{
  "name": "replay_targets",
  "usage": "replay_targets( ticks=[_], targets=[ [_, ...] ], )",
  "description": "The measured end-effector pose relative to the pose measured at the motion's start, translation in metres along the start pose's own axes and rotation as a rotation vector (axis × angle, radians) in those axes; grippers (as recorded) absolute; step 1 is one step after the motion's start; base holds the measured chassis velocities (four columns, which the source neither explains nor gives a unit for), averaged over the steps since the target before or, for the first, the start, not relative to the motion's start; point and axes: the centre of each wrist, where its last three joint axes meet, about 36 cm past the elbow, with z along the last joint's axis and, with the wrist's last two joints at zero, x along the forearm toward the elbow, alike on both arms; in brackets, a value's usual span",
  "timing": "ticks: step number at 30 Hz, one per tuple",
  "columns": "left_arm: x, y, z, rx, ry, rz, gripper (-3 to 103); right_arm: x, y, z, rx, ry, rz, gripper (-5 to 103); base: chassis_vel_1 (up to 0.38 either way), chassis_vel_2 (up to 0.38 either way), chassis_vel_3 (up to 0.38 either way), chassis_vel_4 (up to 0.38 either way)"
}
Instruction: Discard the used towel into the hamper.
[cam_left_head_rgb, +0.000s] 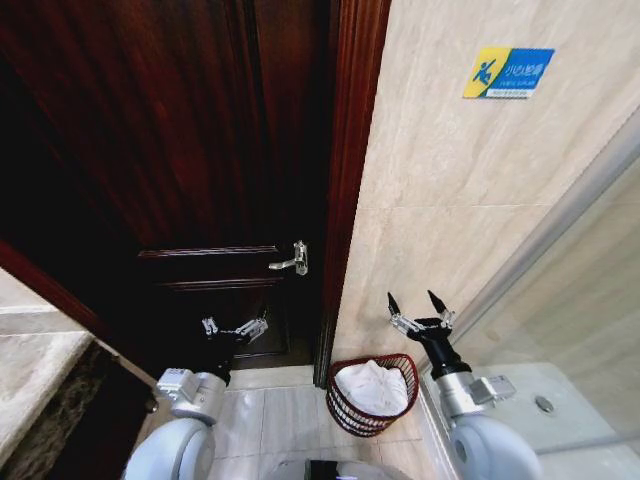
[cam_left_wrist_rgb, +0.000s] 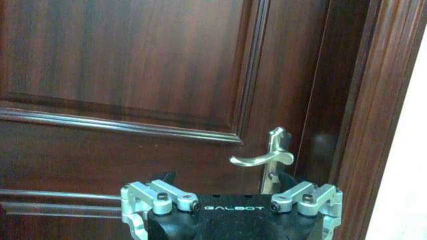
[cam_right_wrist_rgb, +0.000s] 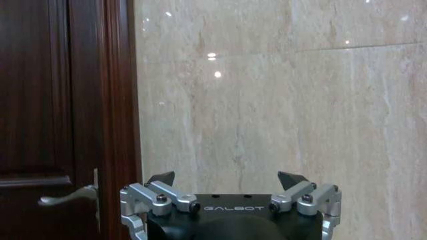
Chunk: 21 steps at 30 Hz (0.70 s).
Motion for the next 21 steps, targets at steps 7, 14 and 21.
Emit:
replay_targets(
  ticks=[7,14,21],
  targets=[
    [0.0,0.0,0.0,0.0,0.0,0.0,100,0.001,0.001,0.003,0.002,-0.003,-0.008,100,0.0,0.0,0.0,0.0],
    [0.0,0.0,0.0,0.0,0.0,0.0,100,0.003,0.006,0.008,0.004,-0.008,-0.015,100,0.0,0.0,0.0,0.0],
    [0.0,0.0,0.0,0.0,0.0,0.0,100,0.017,0.012,0.025,0.004,0.012,-0.007,100,0.0,0.0,0.0,0.0]
  ],
)
